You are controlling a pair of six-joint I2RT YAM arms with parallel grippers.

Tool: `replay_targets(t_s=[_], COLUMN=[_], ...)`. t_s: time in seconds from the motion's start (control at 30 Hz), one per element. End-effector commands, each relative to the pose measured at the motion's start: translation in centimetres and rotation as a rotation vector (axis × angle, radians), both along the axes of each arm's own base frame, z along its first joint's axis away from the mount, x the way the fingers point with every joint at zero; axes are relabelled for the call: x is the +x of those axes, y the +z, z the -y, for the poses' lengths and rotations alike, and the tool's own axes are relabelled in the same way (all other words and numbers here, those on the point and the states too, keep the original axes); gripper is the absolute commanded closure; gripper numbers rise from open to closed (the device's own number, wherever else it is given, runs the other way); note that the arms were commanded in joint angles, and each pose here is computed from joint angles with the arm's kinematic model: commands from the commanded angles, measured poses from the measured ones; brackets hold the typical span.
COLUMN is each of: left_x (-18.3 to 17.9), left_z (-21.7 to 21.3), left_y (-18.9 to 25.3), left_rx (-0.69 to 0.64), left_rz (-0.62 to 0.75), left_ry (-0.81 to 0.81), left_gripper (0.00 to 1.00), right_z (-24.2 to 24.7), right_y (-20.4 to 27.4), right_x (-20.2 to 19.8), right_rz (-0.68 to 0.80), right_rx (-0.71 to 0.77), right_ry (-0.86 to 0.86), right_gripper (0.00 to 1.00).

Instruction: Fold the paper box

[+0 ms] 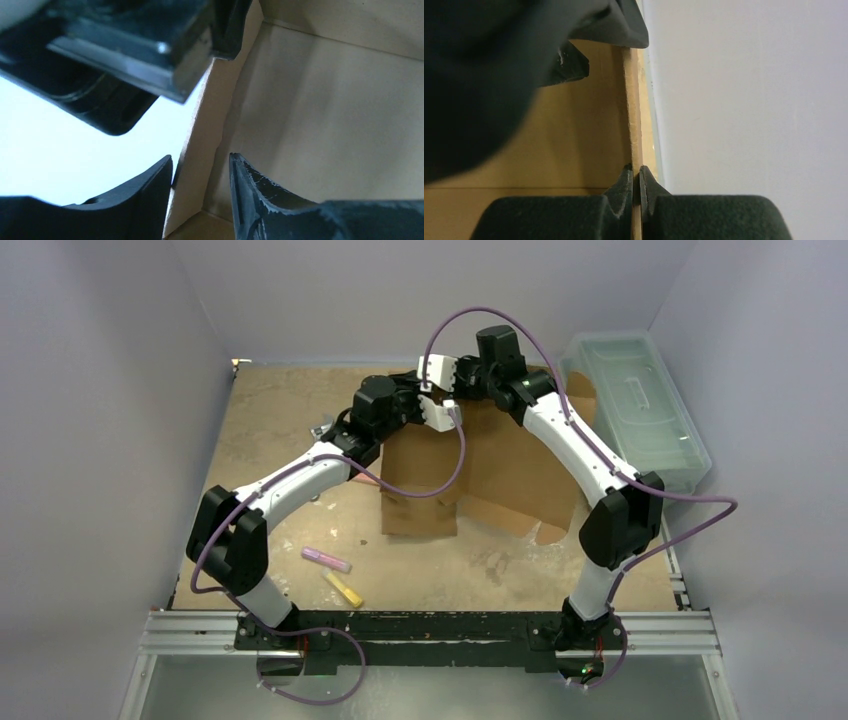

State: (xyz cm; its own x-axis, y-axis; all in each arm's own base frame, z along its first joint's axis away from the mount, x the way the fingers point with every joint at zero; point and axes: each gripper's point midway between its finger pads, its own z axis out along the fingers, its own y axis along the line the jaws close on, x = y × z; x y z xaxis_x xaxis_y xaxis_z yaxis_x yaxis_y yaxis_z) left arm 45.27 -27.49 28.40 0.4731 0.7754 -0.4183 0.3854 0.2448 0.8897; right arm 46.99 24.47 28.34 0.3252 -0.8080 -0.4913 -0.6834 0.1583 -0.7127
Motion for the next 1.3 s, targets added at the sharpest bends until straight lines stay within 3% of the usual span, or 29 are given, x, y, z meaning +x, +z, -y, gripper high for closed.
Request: replay_targets(t_s=[0.0, 0.2, 0.3, 0.4, 0.57, 0.67, 0.87, 0.97, 1.07, 1.27], left_x=[-0.7, -0.9, -0.8, -0.6, -0.8, -1.0, -0.8, -0.5, -0.6, -2.4], left_z=[0.2, 0.7, 0.8, 0.7, 0.7, 0.5, -1.4, -2.7, -4.0, -6.7], left_y=[2.4, 2.1, 1.3, 0.5, -0.3, -0.6, -2.1, -2.4, -3.1, -5.8], left_rx=[-0.069, -0.059, -0.033, -0.01, 0.01, 0.001, -0.087, -0.186, -0.254, -0.342], left_rz=[0.028, -0.006, -0.036, -0.055, -0.088, -0.112, -0.244, -0.33, -0.394, -0.508], left_ry=[-0.025, -0.053, -0.054, -0.047, -0.05, -0.038, 0.067, 0.136, 0.199, 0.34], left_gripper=[0.54, 0.56, 0.7, 0.98, 1.0, 1.0, 1.0, 1.0, 1.0, 1.0], right_z=[-0.6, -0.9, -1.0, -0.9, -0.9, -0.8, 1.1, 1.9, 1.8, 0.3], right_y=[2.5, 2.4, 2.3, 2.2, 2.6, 3.2, 4.8, 5.7, 6.3, 5.2], right_x=[-0.3, -0.7, -1.1, -1.3, -1.5, -1.5, -1.7, -3.5, -6.3, -12.8], right_rz=[0.024, 0.012, 0.004, -0.002, -0.006, -0.013, -0.051, -0.097, -0.153, -0.349], right_rx=[0.058, 0.062, 0.055, 0.053, 0.075, 0.109, 0.207, 0.264, 0.325, 0.482], right_ry=[0.024, 0.054, 0.069, 0.075, 0.064, 0.047, -0.012, 0.003, 0.057, 0.175], right_gripper=[1.0, 1.0, 1.0, 1.0, 0.99, 0.89, 0.4, 0.22, 0.13, 0.1])
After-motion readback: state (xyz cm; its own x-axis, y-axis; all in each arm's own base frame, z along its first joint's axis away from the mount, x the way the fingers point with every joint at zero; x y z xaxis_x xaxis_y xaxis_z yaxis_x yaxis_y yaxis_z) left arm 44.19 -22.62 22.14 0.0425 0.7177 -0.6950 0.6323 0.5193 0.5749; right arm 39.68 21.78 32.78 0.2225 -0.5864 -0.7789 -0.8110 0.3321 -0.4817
